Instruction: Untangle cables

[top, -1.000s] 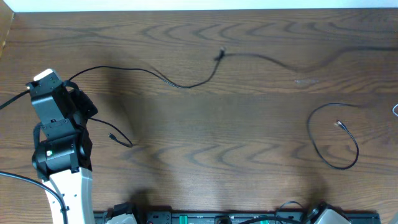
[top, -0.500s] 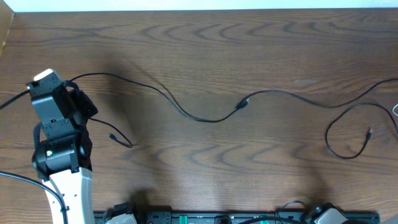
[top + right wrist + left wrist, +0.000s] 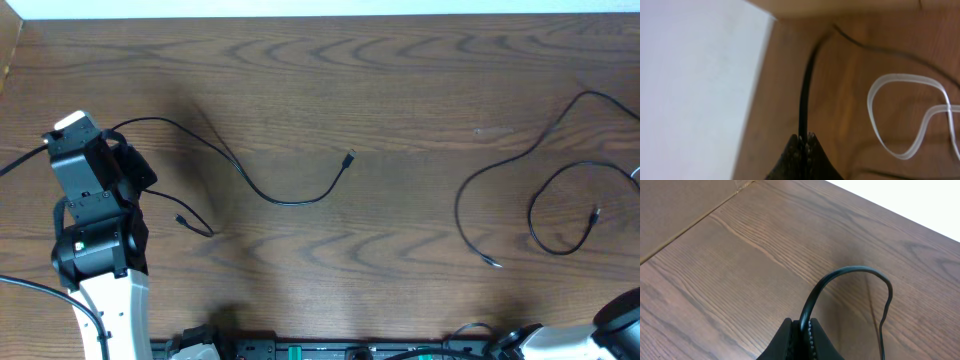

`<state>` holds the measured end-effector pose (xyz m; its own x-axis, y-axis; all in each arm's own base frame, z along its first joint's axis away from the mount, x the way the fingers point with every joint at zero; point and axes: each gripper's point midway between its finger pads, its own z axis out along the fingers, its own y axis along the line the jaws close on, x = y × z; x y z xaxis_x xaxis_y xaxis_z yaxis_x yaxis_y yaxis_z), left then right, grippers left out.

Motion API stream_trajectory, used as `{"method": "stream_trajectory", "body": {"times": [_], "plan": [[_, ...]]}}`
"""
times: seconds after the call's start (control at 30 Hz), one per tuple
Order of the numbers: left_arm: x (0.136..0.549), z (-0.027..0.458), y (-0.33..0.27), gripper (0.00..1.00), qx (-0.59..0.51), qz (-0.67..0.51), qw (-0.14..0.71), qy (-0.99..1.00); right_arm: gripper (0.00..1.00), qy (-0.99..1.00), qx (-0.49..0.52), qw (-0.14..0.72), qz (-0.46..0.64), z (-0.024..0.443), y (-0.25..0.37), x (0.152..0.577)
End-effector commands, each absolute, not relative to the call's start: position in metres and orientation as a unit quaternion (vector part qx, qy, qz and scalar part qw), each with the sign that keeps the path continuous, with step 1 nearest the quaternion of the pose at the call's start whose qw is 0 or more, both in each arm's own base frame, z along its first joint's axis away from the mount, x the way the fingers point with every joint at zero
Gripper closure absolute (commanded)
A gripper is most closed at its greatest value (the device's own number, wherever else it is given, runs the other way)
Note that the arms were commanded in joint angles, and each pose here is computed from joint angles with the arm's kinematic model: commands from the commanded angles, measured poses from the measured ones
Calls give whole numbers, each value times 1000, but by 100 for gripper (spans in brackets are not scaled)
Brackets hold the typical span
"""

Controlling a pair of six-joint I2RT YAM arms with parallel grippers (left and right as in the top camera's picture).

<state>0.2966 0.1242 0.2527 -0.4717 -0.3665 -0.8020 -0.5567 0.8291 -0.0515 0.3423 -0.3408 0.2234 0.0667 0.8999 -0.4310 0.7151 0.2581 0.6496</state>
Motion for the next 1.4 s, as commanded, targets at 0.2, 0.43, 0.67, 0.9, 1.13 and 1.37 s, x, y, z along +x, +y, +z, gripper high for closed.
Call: {"method": "stream_trajectory", "body": {"times": [0.2,0.43,0.67,0.9,1.13,1.37], "plan": [[295,252,126,93,-281,108,434,849,31,714,626,286,132,126,-342,322],[295,252,126,92,-281,108,434,849,1,714,636,259,139,118,-332,316],[294,251,125,93,-281,108,431,851,1,605,742,207,202,133,-308,308],[294,251,125,92,-281,108,431,851,1,620,719,193,248,153,-272,323],[294,251,125,93,-281,108,431,851,1,776,563,207,194,146,-225,355],[294,251,125,93,-281,108,431,851,1,954,151,228,120,140,-153,381]]}}
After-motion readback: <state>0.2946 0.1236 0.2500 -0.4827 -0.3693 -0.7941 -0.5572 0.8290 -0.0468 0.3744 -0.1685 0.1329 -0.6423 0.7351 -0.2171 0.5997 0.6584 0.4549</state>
